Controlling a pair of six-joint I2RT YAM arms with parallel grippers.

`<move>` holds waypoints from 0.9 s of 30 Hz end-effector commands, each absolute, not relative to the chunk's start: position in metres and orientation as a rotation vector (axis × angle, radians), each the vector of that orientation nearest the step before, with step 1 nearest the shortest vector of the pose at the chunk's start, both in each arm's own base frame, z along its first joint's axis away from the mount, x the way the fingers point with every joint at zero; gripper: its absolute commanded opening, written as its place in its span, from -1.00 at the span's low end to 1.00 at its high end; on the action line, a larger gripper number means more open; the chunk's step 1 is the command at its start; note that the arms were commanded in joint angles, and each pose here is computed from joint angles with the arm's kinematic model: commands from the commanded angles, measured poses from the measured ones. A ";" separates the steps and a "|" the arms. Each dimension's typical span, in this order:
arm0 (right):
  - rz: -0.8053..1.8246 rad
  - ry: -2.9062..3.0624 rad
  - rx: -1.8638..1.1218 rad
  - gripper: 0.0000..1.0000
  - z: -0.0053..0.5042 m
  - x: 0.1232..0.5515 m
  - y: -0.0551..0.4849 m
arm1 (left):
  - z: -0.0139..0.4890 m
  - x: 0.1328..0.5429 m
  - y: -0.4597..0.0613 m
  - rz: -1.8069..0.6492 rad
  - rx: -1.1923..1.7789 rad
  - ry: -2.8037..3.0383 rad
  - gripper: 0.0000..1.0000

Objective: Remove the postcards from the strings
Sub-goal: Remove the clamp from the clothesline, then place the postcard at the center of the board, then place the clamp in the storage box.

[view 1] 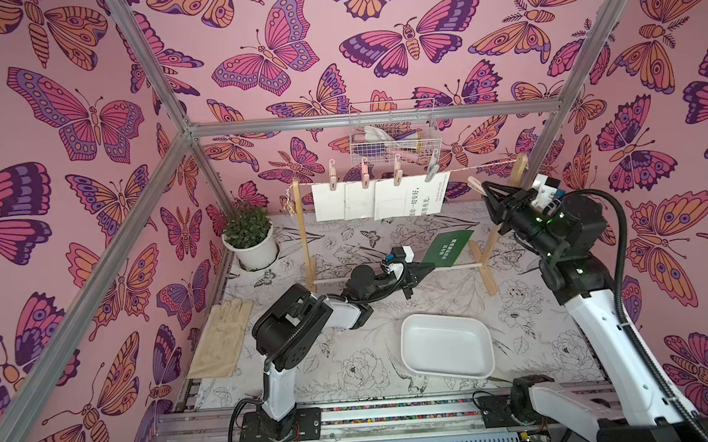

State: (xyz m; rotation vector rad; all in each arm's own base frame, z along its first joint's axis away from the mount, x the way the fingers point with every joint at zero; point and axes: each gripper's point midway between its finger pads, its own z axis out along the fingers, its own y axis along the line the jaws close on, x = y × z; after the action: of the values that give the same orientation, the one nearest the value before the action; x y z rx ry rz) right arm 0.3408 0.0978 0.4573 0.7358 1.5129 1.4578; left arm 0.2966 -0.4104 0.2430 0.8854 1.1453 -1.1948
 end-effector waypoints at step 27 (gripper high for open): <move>1.296 1.885 0.018 -0.80 0.344 0.331 0.233 | 0.132 0.218 -0.225 -1.160 -0.029 1.965 -1.00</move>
State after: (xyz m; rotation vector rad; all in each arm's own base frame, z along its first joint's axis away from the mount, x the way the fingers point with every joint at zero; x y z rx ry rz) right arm 0.3515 0.2199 0.3335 0.1062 1.8942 1.2560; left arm 0.2203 -0.2459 0.1844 0.0504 1.7569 -1.3302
